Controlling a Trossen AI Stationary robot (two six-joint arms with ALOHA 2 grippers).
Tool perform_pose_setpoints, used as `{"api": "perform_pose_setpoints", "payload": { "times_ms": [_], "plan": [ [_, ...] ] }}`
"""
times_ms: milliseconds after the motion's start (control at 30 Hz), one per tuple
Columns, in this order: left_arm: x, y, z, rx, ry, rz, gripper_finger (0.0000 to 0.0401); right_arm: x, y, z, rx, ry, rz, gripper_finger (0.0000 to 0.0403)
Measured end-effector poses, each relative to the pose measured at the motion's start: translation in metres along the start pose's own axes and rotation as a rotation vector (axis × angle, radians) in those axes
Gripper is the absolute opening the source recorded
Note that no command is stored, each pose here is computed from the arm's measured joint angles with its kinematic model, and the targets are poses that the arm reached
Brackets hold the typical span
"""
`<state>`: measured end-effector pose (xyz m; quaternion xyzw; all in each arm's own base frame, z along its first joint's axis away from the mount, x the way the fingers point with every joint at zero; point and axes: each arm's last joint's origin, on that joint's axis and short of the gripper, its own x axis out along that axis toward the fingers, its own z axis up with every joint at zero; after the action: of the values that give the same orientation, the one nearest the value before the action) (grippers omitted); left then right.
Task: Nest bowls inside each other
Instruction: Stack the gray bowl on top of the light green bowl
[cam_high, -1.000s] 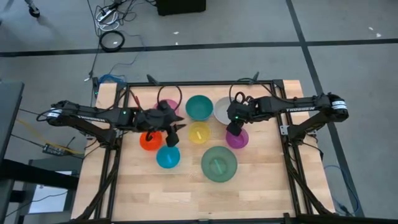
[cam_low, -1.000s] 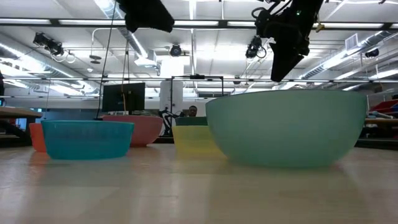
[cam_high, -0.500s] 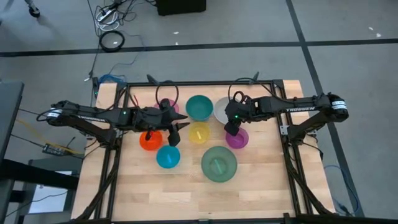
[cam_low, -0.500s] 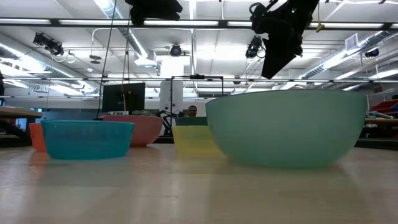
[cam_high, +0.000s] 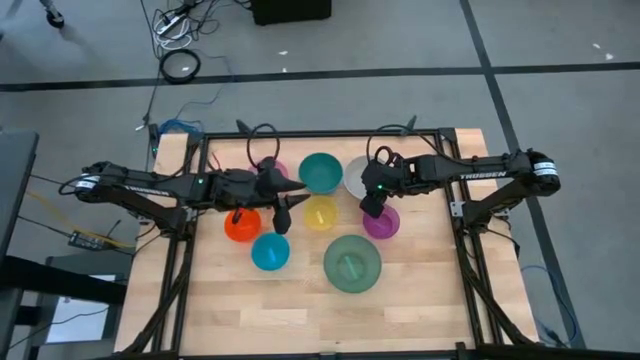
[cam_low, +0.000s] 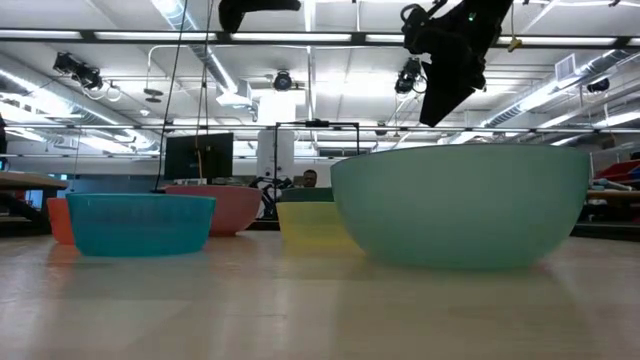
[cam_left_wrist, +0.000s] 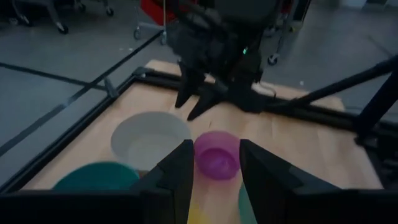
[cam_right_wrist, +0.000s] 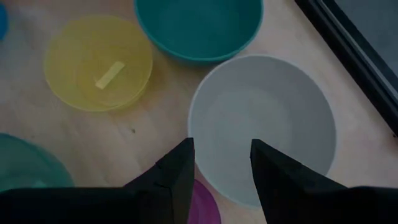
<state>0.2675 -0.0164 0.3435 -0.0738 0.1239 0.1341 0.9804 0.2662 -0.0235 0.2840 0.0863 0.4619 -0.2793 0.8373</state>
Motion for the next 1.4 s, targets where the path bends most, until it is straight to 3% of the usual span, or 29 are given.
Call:
{"api": "perform_pose_setpoints", "payload": {
  "times_ms": [367,1133,1400],
  "plan": [
    [0.0,-0.001,0.005,-0.019,-0.049,-0.011,0.0137,0.0,0.0,0.0,-0.04,0.002,0.006,0.0144],
    [0.0,-0.002,0.006,-0.066,-0.056,-0.018,0.0137,-0.001,0.005,0.01,0.005,-0.087,0.07,0.0146],
    [0.002,-0.001,0.001,-0.168,-0.015,-0.004,0.0137,-0.002,0.008,0.017,0.036,-0.162,0.1,0.0146]
  ]
}}
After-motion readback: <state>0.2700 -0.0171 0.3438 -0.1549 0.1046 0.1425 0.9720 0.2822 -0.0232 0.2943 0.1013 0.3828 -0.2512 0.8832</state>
